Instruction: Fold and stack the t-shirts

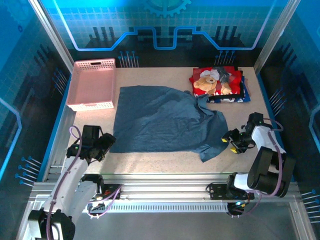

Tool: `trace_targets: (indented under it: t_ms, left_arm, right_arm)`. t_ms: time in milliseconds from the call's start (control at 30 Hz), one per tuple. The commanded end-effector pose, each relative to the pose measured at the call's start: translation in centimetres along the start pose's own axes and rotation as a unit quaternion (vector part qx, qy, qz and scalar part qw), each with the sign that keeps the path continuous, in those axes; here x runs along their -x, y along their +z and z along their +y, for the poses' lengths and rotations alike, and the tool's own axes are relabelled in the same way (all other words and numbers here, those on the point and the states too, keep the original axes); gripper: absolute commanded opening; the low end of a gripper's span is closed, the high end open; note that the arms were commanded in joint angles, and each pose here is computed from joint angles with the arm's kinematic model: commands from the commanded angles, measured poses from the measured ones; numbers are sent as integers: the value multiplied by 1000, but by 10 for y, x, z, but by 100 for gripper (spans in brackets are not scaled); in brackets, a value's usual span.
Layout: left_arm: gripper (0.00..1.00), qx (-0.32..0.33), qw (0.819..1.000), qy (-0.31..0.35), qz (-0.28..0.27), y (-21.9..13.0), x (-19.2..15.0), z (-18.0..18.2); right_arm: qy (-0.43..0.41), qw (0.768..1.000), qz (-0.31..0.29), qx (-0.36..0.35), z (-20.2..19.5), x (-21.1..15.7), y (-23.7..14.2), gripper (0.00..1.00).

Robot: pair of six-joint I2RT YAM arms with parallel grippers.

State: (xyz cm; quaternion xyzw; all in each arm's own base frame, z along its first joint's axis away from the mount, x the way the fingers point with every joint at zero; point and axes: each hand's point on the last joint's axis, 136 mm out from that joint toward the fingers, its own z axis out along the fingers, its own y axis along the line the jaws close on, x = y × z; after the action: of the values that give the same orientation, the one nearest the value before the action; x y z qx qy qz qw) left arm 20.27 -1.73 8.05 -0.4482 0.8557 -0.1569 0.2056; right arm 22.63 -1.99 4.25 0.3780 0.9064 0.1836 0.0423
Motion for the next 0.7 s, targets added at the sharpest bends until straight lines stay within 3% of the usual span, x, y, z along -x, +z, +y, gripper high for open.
trace_targets:
  t_ms: [0,100,233,333,500,667]
  left_arm:
    - [77,-31,999,3,11,1,-2,-14]
    - [76,-36,999,3,17,5,-5,-14]
    - [75,-35,999,3,21,9,-8,-12]
    - [75,-27,999,6,18,9,-7,-7]
    - [75,-22,1000,-2,16,14,-9,-2]
    - [75,-12,1000,-7,16,20,-10,3]
  right_arm:
    - [-3,1000,-15,19,4,17,10,55]
    - [6,1000,-5,22,7,22,21,45]
    - [17,1000,5,13,6,22,31,20]
    - [14,1000,-14,9,10,26,11,5]
    - [-8,997,-74,-23,9,26,-47,0]
    - [6,998,-63,-21,5,11,-54,0]
